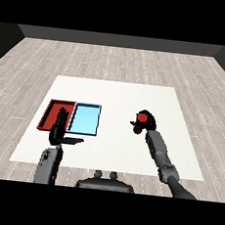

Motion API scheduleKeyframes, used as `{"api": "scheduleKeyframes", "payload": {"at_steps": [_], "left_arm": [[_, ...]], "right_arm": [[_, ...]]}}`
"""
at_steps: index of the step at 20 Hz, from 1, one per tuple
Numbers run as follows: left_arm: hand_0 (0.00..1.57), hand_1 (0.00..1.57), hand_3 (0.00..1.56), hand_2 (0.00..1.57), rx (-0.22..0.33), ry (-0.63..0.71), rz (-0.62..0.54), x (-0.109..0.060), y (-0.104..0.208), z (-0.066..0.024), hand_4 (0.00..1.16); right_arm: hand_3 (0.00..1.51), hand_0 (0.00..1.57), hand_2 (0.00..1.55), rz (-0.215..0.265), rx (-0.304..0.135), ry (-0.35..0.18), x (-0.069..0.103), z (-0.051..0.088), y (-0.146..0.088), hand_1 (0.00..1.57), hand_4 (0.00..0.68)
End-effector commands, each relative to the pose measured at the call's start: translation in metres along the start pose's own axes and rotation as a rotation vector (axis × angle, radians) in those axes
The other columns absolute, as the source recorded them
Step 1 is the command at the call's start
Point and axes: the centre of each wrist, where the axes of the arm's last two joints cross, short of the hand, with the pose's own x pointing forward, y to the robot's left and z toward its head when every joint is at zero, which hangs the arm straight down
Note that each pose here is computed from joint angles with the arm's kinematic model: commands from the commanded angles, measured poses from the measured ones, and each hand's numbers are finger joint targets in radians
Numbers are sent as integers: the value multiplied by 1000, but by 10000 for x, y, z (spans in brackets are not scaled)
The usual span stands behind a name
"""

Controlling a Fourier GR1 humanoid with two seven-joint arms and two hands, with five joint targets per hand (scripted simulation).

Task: Pick the red can and put it in the red box

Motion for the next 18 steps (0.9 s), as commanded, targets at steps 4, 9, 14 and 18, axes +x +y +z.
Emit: {"api": "scheduleKeyframes", "payload": {"at_steps": [4, 9, 14, 18], "left_arm": [[0, 0, 0, 0, -21, 20, -15, -39, -236, 36, 0], [0, 0, 0, 0, -114, 36, 3, -81, -380, -82, 0], [0, 0, 0, 0, -173, 82, 59, 128, -757, -151, 0], [0, 0, 0, 0, -200, 103, 75, -14, -897, -232, 0]], "right_arm": [[1403, 1434, 1440, -15, 7, -90, 290, -144, 22, 1434, 656], [1410, 1442, 1445, -16, 20, -132, 489, -146, 227, 1442, 648], [1417, 1422, 1438, -38, 4, -155, 507, -80, 201, 1422, 650], [1418, 1417, 1438, -52, 12, -154, 567, 158, 773, 1417, 652]]}}
